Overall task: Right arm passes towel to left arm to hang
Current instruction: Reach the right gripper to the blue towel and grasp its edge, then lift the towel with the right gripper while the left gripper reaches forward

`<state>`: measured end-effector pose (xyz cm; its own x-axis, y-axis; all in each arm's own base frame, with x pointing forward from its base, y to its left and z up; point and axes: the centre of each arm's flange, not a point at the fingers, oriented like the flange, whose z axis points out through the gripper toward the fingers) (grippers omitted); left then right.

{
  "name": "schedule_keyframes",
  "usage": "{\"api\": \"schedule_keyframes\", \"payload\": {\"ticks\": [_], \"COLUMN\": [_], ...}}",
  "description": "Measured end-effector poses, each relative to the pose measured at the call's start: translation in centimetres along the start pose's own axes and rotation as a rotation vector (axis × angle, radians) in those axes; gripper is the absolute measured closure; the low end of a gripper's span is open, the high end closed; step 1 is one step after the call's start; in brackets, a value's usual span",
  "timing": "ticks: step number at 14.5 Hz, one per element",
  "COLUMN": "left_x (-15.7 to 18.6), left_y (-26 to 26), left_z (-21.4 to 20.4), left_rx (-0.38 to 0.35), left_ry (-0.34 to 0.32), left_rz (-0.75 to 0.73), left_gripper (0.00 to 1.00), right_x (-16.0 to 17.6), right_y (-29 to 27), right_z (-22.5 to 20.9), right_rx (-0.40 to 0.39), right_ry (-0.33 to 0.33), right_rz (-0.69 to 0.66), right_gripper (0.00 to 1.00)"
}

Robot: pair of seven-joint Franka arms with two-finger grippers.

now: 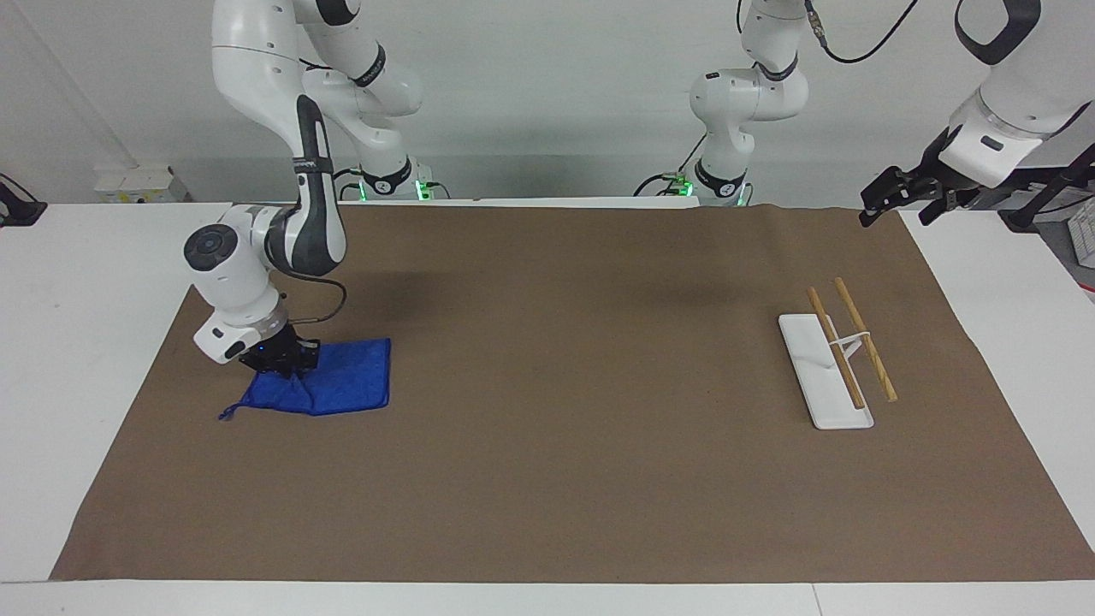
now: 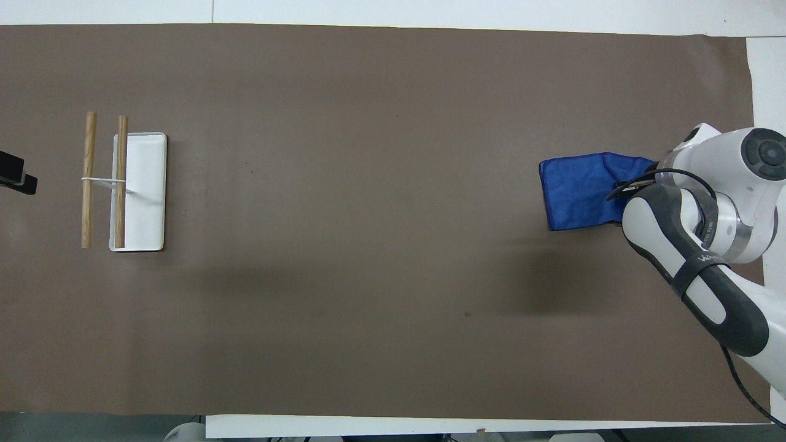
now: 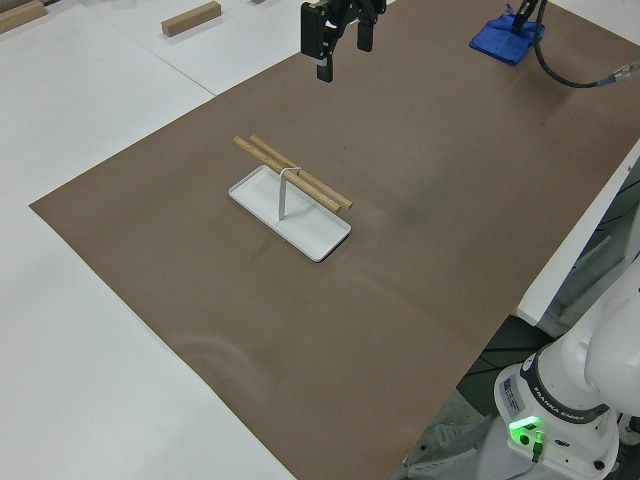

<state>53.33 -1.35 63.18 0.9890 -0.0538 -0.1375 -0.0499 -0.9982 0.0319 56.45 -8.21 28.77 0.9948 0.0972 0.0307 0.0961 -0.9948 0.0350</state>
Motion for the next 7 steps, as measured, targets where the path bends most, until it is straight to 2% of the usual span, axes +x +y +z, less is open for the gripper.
{"api": "schedule_keyframes", "payload": {"ticks": [2, 4, 7], "left_x": [0.0, 0.0, 0.0], "left_y": [0.0, 0.0, 0.0], "left_z": [0.0, 0.0, 0.0], "left_rx": [0.000, 0.000, 0.000], "left_ry": [0.000, 0.000, 0.000], "left_rz": [0.000, 0.000, 0.000], "left_gripper": [0.00, 0.00, 0.00], "right_x": [0.0, 0.4, 1.7], "right_y": [0.1, -0.5, -2.7], "right_z": [-0.1, -0.9, -5.0], "right_rx": [0.039, 0.109, 0.170], "right_ry": [0.001, -0.031, -0.085], "right_rz": [0.045, 0.101, 0.200], "right_gripper": [0.87, 0.87, 0.87]}}
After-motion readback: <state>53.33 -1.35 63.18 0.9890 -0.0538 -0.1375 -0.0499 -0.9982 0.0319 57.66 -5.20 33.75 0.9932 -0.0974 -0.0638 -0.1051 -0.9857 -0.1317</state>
